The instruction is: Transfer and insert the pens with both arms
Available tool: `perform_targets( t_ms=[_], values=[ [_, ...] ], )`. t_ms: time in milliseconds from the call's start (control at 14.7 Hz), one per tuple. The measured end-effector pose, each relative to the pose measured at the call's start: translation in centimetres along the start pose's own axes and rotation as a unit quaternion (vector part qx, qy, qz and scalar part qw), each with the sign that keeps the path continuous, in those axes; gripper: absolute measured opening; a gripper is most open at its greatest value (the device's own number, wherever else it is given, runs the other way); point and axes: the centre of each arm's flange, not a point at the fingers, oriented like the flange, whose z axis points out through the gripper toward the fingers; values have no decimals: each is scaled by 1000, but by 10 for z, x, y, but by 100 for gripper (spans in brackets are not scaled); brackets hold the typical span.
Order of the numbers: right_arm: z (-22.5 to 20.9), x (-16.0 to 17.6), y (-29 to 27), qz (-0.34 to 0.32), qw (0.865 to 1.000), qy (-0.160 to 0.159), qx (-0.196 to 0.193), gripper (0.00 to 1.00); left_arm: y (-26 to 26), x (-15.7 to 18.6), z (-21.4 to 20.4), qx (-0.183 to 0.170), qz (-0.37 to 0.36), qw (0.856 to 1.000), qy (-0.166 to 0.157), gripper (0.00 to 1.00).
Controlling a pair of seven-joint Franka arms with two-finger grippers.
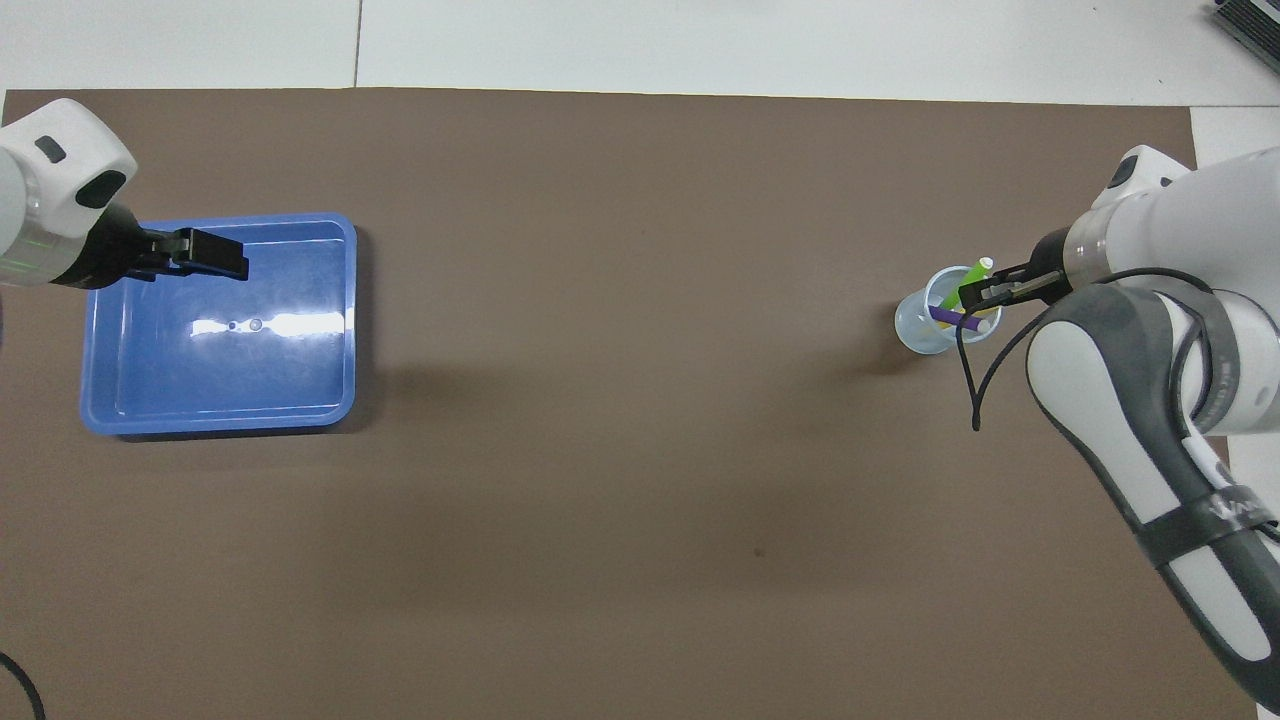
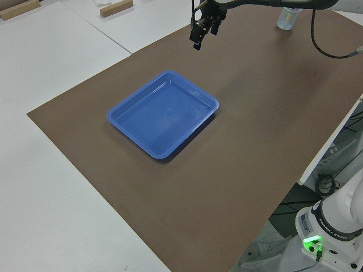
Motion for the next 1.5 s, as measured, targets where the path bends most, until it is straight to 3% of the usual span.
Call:
perform_targets(
  t_ms=[272, 816, 951, 1495],
  values=[
    [-23, -3, -6, 15, 1000, -13, 2, 100, -17, -2, -4, 2, -9, 1000, 2, 100],
    [-132, -41, -28, 42, 999, -28, -4, 100, -8, -32, -58, 21, 5, 999, -32, 100],
    [-153, -53, -34, 42, 999, -29, -6, 100, -13, -34, -60, 41, 29, 998, -35, 100],
    [-165, -66, -35, 45, 998, -46, -5, 100, -21, -34, -64, 50, 44, 997, -34, 100]
  ],
)
